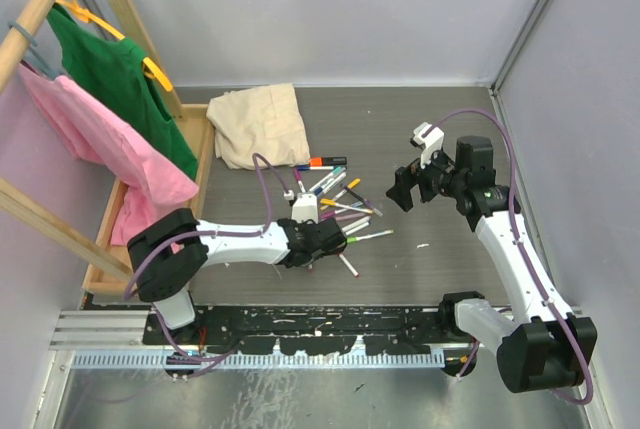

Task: Open the pen caps
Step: Pick up the pen from the center of the board.

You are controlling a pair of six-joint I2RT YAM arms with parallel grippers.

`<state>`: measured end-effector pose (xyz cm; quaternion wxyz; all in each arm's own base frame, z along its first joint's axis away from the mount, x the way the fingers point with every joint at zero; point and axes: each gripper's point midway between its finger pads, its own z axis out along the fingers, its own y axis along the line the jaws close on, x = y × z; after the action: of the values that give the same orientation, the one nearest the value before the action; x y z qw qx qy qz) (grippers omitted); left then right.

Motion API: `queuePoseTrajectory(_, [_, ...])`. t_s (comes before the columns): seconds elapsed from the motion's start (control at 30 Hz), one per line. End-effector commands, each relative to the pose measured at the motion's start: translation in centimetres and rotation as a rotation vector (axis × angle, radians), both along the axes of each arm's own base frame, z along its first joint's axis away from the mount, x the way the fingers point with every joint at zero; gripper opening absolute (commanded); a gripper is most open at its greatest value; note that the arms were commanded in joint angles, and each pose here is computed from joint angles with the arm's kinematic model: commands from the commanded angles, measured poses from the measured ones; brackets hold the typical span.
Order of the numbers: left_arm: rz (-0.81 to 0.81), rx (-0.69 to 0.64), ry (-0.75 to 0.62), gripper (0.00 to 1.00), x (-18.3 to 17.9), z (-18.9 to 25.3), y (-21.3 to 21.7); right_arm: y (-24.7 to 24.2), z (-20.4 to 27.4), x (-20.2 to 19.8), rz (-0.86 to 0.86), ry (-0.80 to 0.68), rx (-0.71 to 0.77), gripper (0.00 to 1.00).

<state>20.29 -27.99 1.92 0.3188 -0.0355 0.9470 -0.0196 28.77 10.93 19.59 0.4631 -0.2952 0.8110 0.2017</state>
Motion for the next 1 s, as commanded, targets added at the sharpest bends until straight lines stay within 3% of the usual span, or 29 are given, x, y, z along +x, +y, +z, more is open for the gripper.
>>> queuePoseTrajectory(0.0, [0.010, 0.072, 0.044, 0.17, -1.1, -1.6, 2.3, 0.7, 1.0, 0.1, 0.040, -0.037, 0.015, 1.00])
queuePoseTrajectory(0.17, [0.000, 0.067, 0.029, 0.08, -1.0, -1.1, 2.4, 1.0, 1.1, -0.1, 0.057, -0.034, 0.027, 1.00])
queuePoseTrajectory(0.57, [-0.091, -0.083, -0.102, 0.00, -0.2, 3.0, 1.8, 3.4, 1.5, -2.1, 0.197, -0.008, 0.122, 1.00])
queuePoseTrajectory(0.97, [-0.389, -0.485, -0.370, 0.00, -1.0, 10.0, -2.0, 5.9, 2.2, -5.2, 0.403, 0.003, 0.208, 1.00])
